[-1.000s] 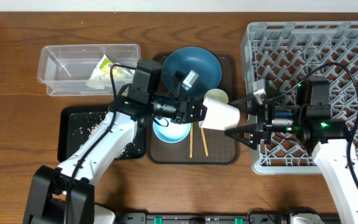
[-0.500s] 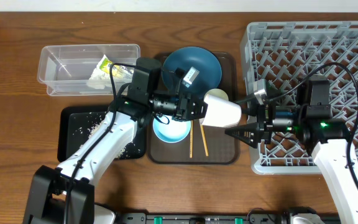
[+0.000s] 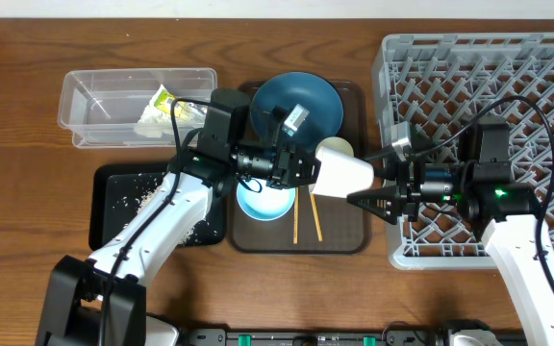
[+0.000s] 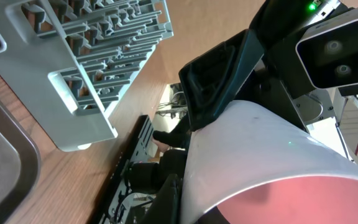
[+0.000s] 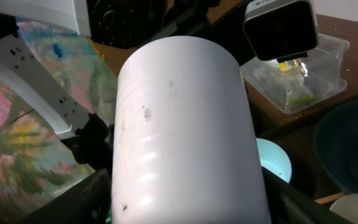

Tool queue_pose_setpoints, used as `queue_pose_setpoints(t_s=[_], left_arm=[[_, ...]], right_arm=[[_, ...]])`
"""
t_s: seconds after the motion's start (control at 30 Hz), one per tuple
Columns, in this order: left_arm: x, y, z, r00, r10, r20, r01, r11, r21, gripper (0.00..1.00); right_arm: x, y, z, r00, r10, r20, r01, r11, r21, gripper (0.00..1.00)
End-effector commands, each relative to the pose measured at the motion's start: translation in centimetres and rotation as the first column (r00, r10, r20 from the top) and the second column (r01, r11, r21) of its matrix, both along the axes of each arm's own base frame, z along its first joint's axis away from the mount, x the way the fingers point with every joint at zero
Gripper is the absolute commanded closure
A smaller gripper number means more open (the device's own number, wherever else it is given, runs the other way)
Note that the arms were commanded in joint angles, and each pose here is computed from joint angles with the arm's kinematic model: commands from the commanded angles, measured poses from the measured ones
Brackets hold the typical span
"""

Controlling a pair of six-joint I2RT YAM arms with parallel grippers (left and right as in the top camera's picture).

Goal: Sort waste into correct bins and load items into the dishwasher rack
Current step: 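Pass the pink cup from the left gripper to the right gripper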

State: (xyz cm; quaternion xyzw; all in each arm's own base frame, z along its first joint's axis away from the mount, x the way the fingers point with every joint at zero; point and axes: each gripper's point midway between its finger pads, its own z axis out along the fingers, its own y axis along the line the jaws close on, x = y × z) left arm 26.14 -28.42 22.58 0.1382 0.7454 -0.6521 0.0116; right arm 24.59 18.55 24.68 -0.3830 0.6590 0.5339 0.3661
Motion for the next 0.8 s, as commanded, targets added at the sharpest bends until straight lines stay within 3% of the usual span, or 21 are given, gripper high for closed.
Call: queue_pose_setpoints(t_s=[0.0, 0.4, 0.5, 0.77], left_arm=[[0.3, -0.1, 0.3, 1.000, 0.007, 0.002, -0.007, 1.000, 0.001, 0.94], [0.3, -0.1, 0.3, 1.000, 0.008, 0.004, -0.008, 1.000, 0.002, 0.93], [0.4, -0.1, 0.3, 0.999, 0.005, 0.040, -0.005, 1.000, -0.003, 0.77], [1.8, 0.0, -1.3, 0.986, 0.072, 0.148, -0.081, 0.995, 0.052, 0.64]], right_arm=[[-0.5, 0.5, 1.0, 0.999, 0.043, 0.025, -0.043, 0.999, 0.029, 0.33], [-0.2, 0.4, 0.6, 1.000, 0.021, 0.021, -0.021, 1.000, 0.003, 0.45], [-0.2, 0.4, 0.5, 1.000, 0.020, 0.016, -0.020, 1.000, 0.003, 0.54], [2.0, -0.6, -2.4, 0.984, -0.157, -0.090, 0.141, 0.977, -0.158, 0.69]])
